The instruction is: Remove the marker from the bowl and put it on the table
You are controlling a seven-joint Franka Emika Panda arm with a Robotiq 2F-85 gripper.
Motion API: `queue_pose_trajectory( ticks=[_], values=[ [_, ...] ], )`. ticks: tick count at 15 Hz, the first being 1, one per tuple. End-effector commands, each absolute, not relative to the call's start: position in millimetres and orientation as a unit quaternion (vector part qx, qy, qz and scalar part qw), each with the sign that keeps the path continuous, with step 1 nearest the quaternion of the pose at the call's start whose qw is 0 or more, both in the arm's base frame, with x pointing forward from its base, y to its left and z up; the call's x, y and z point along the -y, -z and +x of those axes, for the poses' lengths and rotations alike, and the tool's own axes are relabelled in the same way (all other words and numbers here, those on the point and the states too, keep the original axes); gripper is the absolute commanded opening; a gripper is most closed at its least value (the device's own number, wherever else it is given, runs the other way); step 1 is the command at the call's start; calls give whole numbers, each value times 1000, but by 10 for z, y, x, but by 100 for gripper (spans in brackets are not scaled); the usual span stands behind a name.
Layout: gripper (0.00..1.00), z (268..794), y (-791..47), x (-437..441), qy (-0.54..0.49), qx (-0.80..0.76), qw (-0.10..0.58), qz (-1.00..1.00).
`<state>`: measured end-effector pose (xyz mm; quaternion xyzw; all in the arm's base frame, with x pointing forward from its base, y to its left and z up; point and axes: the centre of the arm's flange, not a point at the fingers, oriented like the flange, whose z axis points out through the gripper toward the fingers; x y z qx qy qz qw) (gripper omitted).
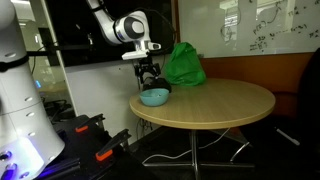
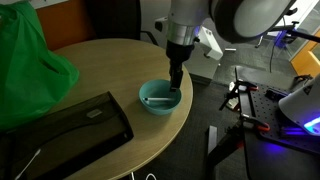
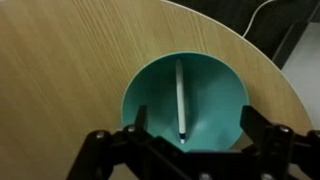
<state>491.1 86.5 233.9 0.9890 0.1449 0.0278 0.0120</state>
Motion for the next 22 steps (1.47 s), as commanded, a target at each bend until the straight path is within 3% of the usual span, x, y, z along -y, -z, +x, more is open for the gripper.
queue_pose_trajectory(
  ticks=[1,7,11,12,14,16,20,22],
  values=[
    [100,5177,-2022,-923,-8,-132,28,991],
    [85,5404,-1567,-968,6,-128,28,991],
    [85,5512,-1406,-1057,10,-135,28,990],
    [79,5522,-1382,-1082,9,-138,30,990],
    [51,5543,-1345,-1122,10,-139,32,990],
    [34,5553,-1336,-1133,7,-138,33,990],
    [6,5548,-1358,-1123,5,-136,34,990],
    [0,5524,-1427,-1123,1,-140,30,990]
  ],
)
